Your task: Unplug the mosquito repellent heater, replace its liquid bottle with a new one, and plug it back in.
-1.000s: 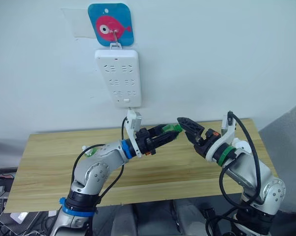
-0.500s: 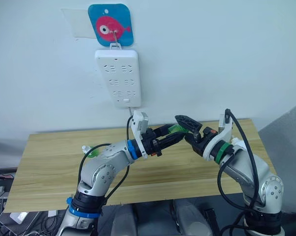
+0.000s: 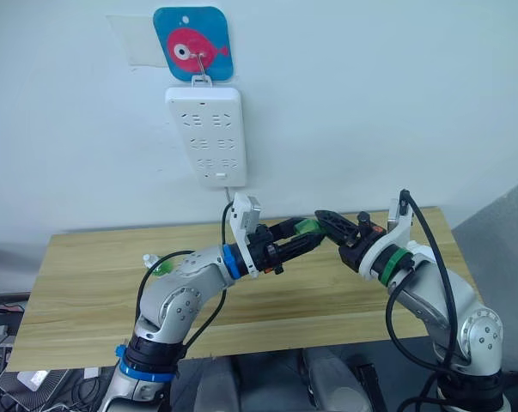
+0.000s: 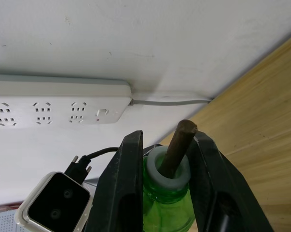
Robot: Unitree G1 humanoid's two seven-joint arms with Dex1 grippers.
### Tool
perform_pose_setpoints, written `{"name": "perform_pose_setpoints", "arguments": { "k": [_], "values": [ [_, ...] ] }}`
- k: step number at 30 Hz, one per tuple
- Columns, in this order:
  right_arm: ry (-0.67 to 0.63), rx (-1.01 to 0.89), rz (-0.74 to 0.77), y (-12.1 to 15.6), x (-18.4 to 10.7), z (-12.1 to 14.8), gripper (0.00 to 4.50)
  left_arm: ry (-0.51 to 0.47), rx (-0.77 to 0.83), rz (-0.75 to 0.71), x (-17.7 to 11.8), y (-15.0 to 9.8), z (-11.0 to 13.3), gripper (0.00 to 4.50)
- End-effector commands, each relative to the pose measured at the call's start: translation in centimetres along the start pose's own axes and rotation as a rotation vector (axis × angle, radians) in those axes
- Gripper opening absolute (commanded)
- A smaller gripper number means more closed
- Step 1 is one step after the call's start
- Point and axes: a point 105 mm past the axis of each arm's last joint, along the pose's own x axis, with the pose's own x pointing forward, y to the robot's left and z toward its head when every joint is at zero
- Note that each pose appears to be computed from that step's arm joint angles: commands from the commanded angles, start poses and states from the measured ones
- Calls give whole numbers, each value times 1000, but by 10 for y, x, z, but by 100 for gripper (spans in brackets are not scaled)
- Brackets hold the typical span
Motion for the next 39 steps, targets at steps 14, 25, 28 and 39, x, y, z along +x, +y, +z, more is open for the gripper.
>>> {"name": "perform_pose_setpoints", "arguments": {
  "k": [14, 25, 28, 39],
  "values": [
    [-61, -656, -243, -80, -6, 56, 84, 214, 224, -73, -17, -4, -5, 450],
    [-244, -1308, -352, -132, 17, 78, 84, 325, 375, -97, -11, -6, -35, 450],
    [-293, -1347, -392, -143, 16, 83, 84, 308, 409, -62, -8, -1, -35, 450],
    [-331, -1350, -520, -177, 7, 90, 84, 264, 428, -32, 1, 3, -31, 450]
  ]
}}
